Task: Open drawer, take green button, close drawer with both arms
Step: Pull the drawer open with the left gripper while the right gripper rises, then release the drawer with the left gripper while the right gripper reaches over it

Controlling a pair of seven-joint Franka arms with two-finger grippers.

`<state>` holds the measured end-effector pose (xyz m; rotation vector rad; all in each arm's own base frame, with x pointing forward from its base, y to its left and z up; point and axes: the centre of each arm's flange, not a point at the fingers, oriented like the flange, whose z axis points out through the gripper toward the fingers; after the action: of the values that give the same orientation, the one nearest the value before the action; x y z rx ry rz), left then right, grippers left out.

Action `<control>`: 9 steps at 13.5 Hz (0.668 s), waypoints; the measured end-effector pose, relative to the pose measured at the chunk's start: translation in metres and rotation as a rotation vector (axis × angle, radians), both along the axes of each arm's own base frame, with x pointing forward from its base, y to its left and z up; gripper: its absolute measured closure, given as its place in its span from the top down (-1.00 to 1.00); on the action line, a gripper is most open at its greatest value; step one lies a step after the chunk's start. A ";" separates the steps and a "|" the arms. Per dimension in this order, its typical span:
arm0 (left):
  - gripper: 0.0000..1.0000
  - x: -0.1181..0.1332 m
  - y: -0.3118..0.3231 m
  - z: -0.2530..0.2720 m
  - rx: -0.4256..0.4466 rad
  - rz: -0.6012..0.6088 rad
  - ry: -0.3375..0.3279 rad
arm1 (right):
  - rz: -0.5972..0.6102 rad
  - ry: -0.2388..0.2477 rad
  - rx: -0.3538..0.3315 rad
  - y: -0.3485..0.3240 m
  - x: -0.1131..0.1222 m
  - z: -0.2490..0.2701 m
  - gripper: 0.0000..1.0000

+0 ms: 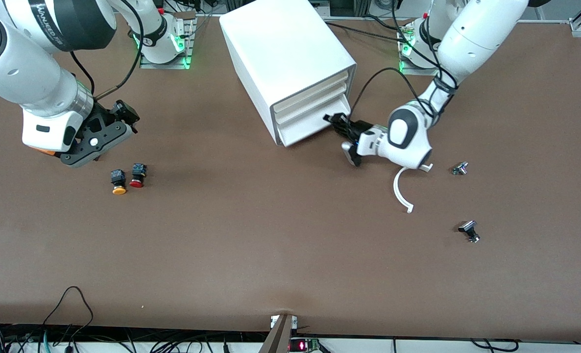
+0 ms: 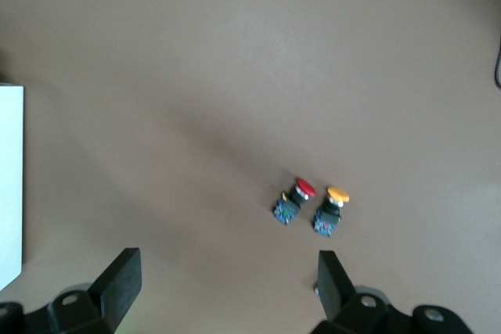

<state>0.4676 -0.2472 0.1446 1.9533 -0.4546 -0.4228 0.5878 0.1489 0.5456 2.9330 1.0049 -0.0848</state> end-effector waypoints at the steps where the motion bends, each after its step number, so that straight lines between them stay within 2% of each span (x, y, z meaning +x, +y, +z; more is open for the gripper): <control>1: -0.80 0.019 0.019 0.005 0.010 0.039 -0.028 | 0.011 -0.016 0.011 0.004 0.003 -0.002 1.00; 3: -0.80 0.048 0.046 0.014 0.030 0.087 -0.077 | 0.039 -0.051 0.028 0.021 0.006 -0.004 1.00; 5: -0.80 0.062 0.056 0.020 0.048 0.082 -0.111 | 0.073 -0.069 0.038 0.041 0.004 -0.004 1.00; 6: -0.69 0.066 0.058 0.022 0.062 0.082 -0.129 | 0.090 -0.072 0.041 0.051 0.001 -0.005 1.00; 7: -0.69 0.069 0.059 0.023 0.070 0.086 -0.142 | 0.106 -0.072 0.043 0.060 -0.001 -0.005 1.00; 9: -0.44 0.079 0.066 0.026 0.093 0.109 -0.175 | 0.137 -0.077 0.049 0.078 -0.007 -0.006 1.00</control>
<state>0.5463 -0.1815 0.1702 2.1045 -0.4439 -0.2068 0.5812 0.2270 0.5400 2.8756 1.2083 0.0571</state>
